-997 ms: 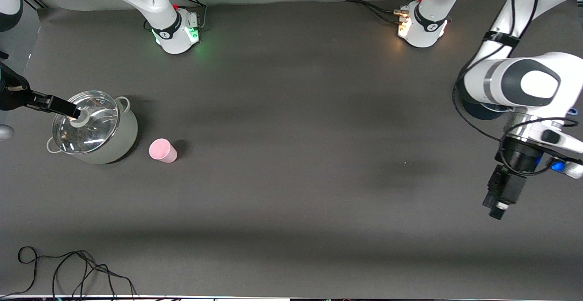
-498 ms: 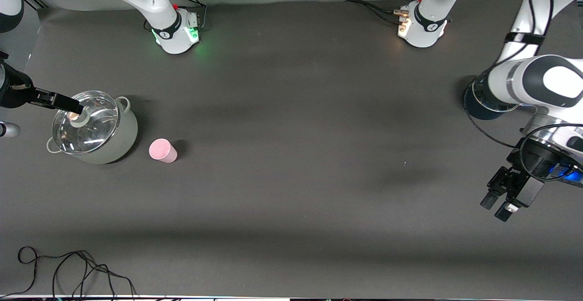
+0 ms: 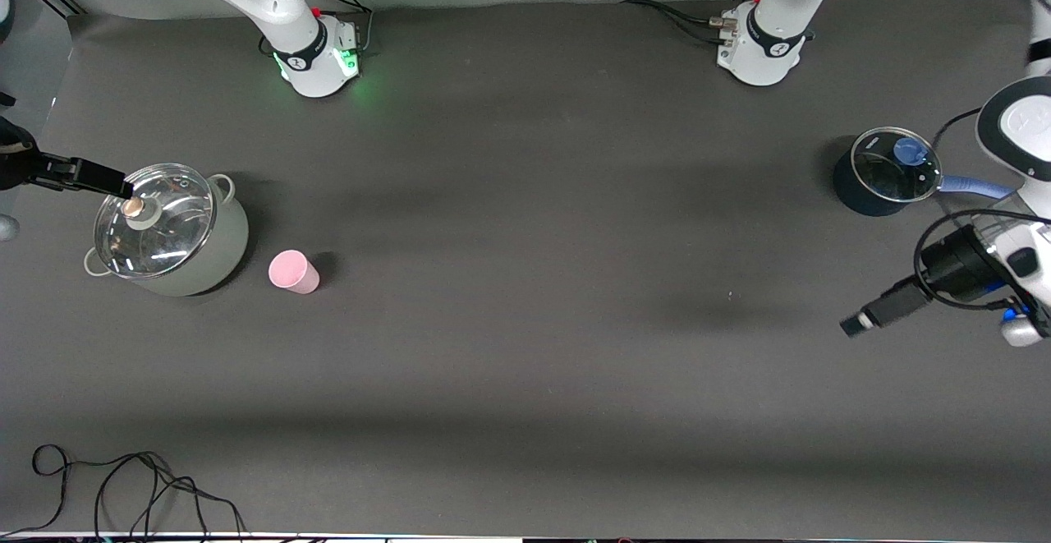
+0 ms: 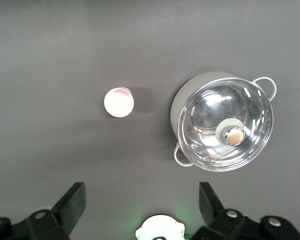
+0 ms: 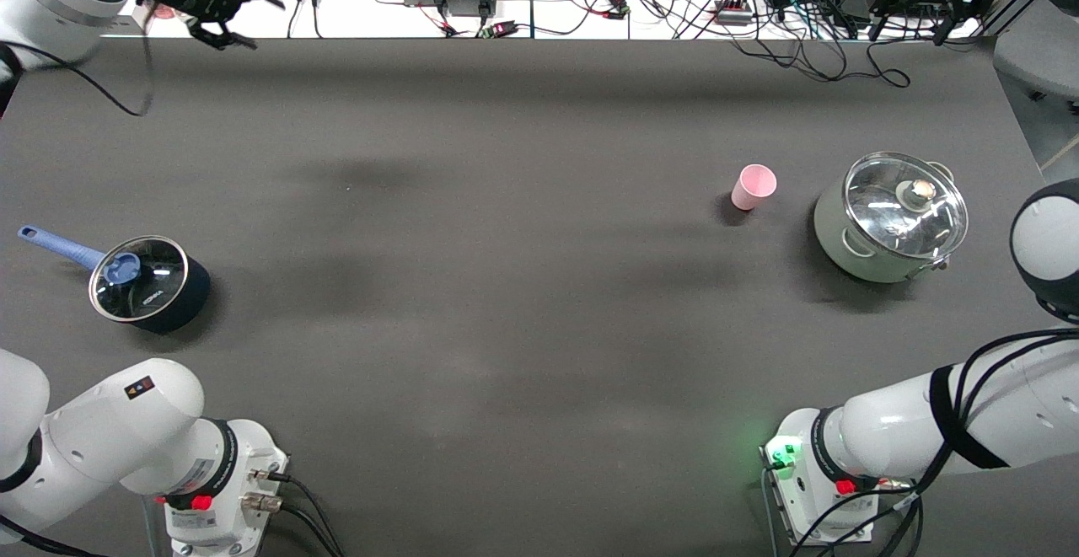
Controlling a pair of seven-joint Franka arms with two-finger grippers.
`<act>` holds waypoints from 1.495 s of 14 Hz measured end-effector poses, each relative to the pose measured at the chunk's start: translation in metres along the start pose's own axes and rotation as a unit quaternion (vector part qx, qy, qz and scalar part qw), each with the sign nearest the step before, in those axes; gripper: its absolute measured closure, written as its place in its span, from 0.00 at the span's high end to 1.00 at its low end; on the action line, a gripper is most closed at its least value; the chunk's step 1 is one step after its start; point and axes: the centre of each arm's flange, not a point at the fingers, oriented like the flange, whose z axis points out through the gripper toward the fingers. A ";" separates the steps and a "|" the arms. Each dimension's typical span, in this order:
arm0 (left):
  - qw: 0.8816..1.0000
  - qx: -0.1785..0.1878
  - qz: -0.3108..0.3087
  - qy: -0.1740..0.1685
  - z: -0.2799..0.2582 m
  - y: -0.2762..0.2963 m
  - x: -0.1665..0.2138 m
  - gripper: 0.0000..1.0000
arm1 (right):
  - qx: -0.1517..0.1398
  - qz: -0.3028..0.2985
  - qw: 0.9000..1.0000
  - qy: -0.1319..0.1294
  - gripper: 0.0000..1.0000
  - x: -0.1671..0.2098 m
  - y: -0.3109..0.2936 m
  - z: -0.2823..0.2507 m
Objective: Transfer pink cup from left to right arm
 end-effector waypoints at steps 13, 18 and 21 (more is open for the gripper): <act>0.950 0.259 0.143 -0.100 -0.046 0.028 -0.058 1.00 | 0.011 -0.022 0.996 0.085 1.00 -0.046 -0.018 -0.010; 0.943 0.275 0.154 -0.109 -0.055 0.039 -0.071 1.00 | 0.028 -0.023 0.995 0.097 1.00 -0.048 -0.023 -0.013; 0.946 0.262 0.157 -0.112 -0.068 0.040 -0.071 1.00 | 0.030 -0.024 0.994 0.098 1.00 -0.047 -0.025 -0.011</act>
